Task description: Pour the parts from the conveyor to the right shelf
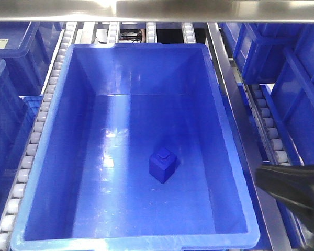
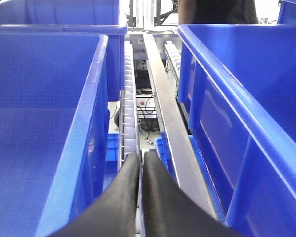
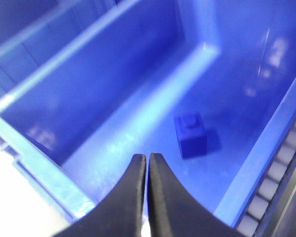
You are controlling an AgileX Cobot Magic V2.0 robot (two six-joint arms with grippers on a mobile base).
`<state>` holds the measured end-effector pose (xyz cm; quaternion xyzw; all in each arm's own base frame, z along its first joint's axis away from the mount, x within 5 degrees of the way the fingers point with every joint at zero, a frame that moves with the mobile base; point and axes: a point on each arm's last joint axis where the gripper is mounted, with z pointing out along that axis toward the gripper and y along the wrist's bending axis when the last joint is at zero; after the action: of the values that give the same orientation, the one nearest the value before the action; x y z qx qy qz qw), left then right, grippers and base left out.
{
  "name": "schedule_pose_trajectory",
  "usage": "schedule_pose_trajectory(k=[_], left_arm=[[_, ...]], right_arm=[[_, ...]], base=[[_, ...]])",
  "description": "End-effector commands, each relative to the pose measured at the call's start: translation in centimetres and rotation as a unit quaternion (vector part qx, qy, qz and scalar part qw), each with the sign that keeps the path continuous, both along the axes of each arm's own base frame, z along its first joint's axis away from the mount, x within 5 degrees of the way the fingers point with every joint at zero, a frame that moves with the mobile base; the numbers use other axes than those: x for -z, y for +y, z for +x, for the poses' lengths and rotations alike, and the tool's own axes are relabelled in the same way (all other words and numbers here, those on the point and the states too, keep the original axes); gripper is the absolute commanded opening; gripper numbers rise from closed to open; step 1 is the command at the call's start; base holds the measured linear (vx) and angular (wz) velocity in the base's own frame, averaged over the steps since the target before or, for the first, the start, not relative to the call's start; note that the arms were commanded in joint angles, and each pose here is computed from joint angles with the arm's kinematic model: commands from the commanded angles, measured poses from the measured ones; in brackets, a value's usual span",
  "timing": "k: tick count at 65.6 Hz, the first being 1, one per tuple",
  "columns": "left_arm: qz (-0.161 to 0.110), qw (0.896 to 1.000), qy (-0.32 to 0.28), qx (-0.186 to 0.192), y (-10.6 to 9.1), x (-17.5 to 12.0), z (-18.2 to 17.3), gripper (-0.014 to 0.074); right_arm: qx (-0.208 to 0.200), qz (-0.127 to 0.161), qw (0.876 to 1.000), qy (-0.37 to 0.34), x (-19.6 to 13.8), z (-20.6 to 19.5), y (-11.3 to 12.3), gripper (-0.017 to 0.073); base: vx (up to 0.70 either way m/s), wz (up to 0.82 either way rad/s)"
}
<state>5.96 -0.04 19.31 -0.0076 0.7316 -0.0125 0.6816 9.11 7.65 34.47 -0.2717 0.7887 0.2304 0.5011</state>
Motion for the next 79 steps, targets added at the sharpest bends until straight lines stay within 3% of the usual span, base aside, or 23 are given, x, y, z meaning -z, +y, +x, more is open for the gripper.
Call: schedule_pose_trajectory(k=[1, 9, 15, 21, 35, 41, 47, 58, 72, 79], left_arm=[[-0.009, 0.999, -0.041, 0.003, 0.0, -1.3, 0.1, -0.0006], [-0.009, 0.999, -0.041, 0.003, 0.0, -1.3, 0.1, -0.0006], [-0.009, 0.999, -0.041, 0.003, 0.0, -1.3, 0.1, -0.0006], [-0.009, 0.999, -0.041, 0.003, 0.0, -1.3, 0.1, -0.0006], [-0.009, 0.999, -0.041, 0.003, 0.0, -1.3, 0.1, -0.0006], [-0.009, 0.999, -0.041, 0.003, 0.0, -1.3, 0.1, -0.0006], [-0.009, 0.999, -0.041, 0.003, 0.0, -1.3, 0.1, -0.0006], [-0.009, 0.999, -0.041, 0.003, 0.0, -1.3, 0.1, -0.0006], [-0.009, 0.999, -0.041, 0.003, 0.0, -1.3, 0.1, -0.0006], [-0.009, 0.999, -0.041, 0.003, 0.0, -1.3, 0.1, -0.0006]], right_arm=[[0.005, 0.027, 0.999, -0.031, -1.4, -0.4, -0.3, -0.0008], [-0.003, 0.021, 0.999, -0.026, -1.3, -1.4, -0.8, -0.0008], [0.019, 0.022, 0.999, -0.036, -1.5, -2.0, -1.6, -0.0008], [0.071, 0.021, 0.995, -0.062, -1.9, -2.3, -2.9, -0.0008], [0.201, -0.030, 0.971, -0.129, -2.4, -3.1, -5.4, -0.0008], [0.241, -0.030, 0.960, -0.136, -1.9, -3.4, -5.9, -0.0008], [0.276, -0.010, 0.950, -0.147, -0.5, -3.5, -6.3, -0.0008], [0.290, 0.001, 0.944, -0.156, 2.3, -3.0, -6.5, -0.0008], [0.294, -0.021, 0.945, -0.142, 4.9, -2.3, -6.6, -0.0008], [0.307, -0.014, 0.939, -0.154, 6.0, -1.8, -6.9, -0.0008]], base=[[0.00, 0.00], [0.00, 0.00], [0.00, 0.00], [0.00, 0.00], [0.00, 0.00], [0.00, 0.00], [0.00, 0.00], [0.00, 0.00], [0.00, 0.00], [0.00, 0.00]])
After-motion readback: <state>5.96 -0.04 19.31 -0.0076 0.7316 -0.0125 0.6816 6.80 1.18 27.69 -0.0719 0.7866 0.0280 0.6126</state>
